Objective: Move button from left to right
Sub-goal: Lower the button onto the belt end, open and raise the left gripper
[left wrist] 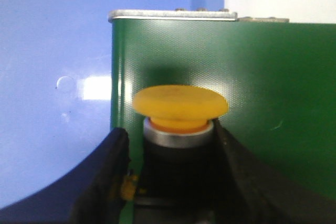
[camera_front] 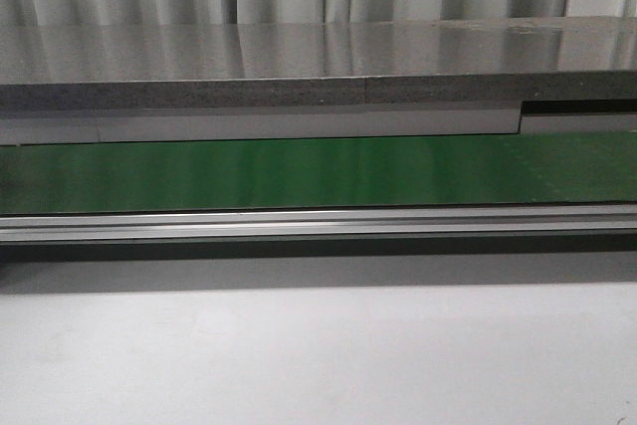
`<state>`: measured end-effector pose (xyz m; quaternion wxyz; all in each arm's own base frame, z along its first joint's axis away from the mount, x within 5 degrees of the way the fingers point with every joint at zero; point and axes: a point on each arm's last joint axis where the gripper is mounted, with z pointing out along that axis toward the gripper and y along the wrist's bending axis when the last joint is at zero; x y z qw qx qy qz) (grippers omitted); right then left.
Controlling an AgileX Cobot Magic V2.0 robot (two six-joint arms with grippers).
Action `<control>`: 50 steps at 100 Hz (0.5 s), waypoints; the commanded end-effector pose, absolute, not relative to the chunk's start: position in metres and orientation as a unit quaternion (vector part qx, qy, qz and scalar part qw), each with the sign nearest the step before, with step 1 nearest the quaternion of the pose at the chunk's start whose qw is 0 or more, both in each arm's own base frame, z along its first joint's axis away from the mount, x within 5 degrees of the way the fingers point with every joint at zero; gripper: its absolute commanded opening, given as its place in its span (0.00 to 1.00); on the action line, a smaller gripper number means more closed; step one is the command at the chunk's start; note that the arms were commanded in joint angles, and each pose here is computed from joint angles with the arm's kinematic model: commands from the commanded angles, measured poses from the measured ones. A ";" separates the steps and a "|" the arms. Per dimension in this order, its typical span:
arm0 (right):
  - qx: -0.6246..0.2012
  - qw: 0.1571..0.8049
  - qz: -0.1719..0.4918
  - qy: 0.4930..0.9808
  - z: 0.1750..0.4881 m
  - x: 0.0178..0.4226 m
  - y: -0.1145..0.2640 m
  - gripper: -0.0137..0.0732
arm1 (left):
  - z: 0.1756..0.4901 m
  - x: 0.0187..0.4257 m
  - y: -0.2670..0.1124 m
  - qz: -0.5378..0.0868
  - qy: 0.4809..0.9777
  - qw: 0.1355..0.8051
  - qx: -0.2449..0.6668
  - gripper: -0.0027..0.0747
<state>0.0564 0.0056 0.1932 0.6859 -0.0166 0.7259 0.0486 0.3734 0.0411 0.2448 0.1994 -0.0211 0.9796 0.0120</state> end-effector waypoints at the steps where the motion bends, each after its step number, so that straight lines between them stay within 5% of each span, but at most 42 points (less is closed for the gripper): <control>1: -0.017 0.723 0.048 0.689 0.206 0.054 0.005 0.08 | 0.269 0.374 0.038 0.010 0.969 0.247 -0.021 0.01; 18: -0.017 0.723 0.048 0.689 0.206 0.054 0.005 0.08 | 0.268 0.373 0.038 0.010 0.970 0.243 -0.020 0.11; 50: -0.017 0.723 0.048 0.689 0.206 0.054 0.005 0.08 | 0.267 0.372 0.036 0.005 0.972 0.234 -0.004 0.68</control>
